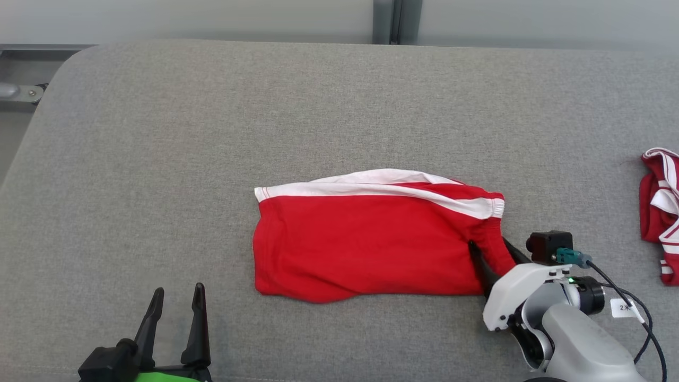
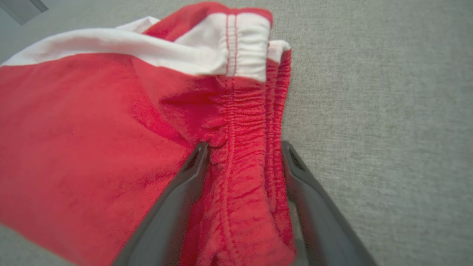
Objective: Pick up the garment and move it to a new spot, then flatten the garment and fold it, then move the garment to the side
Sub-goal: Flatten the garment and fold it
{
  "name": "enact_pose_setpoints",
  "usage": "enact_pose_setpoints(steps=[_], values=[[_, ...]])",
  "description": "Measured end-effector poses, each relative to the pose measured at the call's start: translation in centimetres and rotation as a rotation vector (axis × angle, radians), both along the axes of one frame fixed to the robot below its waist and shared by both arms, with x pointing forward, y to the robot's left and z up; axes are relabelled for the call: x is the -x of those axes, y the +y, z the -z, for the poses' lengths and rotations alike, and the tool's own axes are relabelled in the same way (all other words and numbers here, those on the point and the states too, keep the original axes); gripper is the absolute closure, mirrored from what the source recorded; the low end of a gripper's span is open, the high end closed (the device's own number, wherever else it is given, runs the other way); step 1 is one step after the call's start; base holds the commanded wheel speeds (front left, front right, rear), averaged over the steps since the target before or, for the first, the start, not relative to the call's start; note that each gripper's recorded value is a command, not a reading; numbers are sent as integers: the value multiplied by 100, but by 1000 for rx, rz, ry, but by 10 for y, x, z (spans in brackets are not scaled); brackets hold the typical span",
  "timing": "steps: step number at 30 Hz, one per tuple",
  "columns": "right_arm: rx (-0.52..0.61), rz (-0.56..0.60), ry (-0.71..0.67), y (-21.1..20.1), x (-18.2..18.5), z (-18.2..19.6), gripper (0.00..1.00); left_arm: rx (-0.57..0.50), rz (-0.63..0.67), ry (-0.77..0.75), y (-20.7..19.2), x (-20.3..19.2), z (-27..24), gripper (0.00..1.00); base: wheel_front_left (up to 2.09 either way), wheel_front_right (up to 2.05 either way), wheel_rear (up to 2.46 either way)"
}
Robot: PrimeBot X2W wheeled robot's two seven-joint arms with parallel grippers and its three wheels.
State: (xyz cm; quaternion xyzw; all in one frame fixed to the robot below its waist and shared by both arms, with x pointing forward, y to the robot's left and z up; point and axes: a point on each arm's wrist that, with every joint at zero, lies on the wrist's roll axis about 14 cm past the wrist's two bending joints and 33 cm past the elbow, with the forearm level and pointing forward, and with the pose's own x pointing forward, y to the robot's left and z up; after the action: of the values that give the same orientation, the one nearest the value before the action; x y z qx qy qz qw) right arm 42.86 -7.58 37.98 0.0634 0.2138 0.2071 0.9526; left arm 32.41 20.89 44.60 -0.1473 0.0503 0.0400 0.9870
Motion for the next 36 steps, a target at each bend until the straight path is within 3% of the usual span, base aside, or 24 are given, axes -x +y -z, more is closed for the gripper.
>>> enact_pose_setpoints(steps=[1,2,5,8,13,17,22,23,28,36], values=[[-47,15,22,4,0,-2,92,0,4,3,-1,-1,1,0,0,0,0],[-88,27,48,7,1,-3,100,2,9,6,-3,-2,2,0,0,0,0],[-180,73,78,0,-2,-11,100,5,25,9,-8,-5,4,0,0,0,0],[-216,181,79,-49,-11,-21,100,7,51,12,-15,-8,5,0,0,0,0],[-171,311,83,-127,-9,-31,100,11,73,12,-22,-8,6,0,0,0,0],[-69,299,-5,-162,-12,-56,100,21,94,17,-31,-6,8,0,0,0,0],[11,60,-111,-115,-12,-91,100,39,105,33,-37,0,13,0,0,0,0],[11,60,-111,-115,-12,-91,100,39,105,33,-37,0,13,0,0,0,0],[15,-175,-77,-36,9,-94,100,51,134,56,-47,1,20,0,0,0,0],[-12,-341,-21,59,24,-80,100,46,182,65,-59,-5,23,0,0,0,0]])
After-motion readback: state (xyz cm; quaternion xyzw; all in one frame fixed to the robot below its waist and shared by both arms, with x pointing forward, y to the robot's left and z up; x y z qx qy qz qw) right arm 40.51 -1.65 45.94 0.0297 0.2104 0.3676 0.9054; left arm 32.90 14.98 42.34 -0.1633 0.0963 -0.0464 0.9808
